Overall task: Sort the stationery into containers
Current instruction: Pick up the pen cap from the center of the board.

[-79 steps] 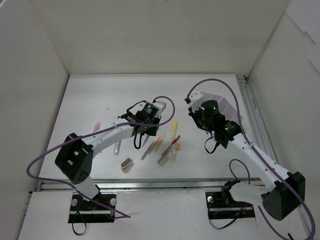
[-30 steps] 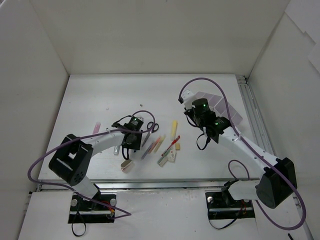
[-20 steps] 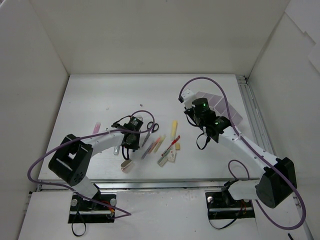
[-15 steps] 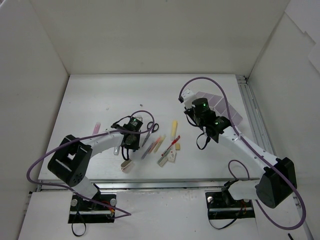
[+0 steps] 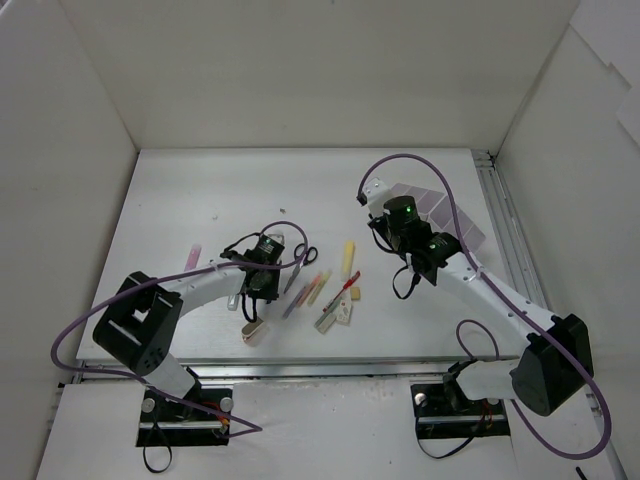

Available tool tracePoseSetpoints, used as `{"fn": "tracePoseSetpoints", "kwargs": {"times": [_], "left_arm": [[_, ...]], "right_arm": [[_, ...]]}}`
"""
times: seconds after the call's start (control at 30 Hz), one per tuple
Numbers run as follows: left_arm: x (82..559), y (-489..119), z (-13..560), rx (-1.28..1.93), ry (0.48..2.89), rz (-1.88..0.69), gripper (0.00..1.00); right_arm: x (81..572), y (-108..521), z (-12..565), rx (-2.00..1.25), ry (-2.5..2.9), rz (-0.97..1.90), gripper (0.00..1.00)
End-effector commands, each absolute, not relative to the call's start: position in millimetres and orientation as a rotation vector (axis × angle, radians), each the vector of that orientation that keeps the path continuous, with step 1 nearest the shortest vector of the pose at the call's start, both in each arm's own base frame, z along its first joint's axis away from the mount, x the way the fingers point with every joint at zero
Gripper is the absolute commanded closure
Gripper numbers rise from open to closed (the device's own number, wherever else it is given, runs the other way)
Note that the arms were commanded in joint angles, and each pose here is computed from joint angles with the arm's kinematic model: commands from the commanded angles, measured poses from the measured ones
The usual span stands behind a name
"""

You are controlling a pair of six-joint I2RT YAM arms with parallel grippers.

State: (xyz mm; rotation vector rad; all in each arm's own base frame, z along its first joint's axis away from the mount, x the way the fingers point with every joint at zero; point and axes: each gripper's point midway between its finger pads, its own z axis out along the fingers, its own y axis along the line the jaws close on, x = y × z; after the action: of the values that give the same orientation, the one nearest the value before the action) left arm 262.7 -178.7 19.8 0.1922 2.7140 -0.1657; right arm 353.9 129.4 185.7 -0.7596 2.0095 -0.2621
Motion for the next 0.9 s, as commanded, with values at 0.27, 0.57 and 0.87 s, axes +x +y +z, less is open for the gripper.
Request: {"fn": "tracePoseSetpoints", "kwargs": {"times": [0.27,0.57,0.87], "left_arm": [[222.0,-159.1,-4.9,0.201,2.87,-0.003,0.79],[213.4,-157.5,-6.9,0.17,2.899,-0.011,0.83],[208.9,-158.0,-6.1,0.156,2.911,-0.001,0.75]], "right_arm": [[368.8,137.2,211.8,-0.693,1.95,-0.245,1.0],[369.1,137.8,213.4,-0.689,1.948,-0.241,1.0],[368.6,138.9,212.6,-0.689,1.95,-0.234,1.0]]}}
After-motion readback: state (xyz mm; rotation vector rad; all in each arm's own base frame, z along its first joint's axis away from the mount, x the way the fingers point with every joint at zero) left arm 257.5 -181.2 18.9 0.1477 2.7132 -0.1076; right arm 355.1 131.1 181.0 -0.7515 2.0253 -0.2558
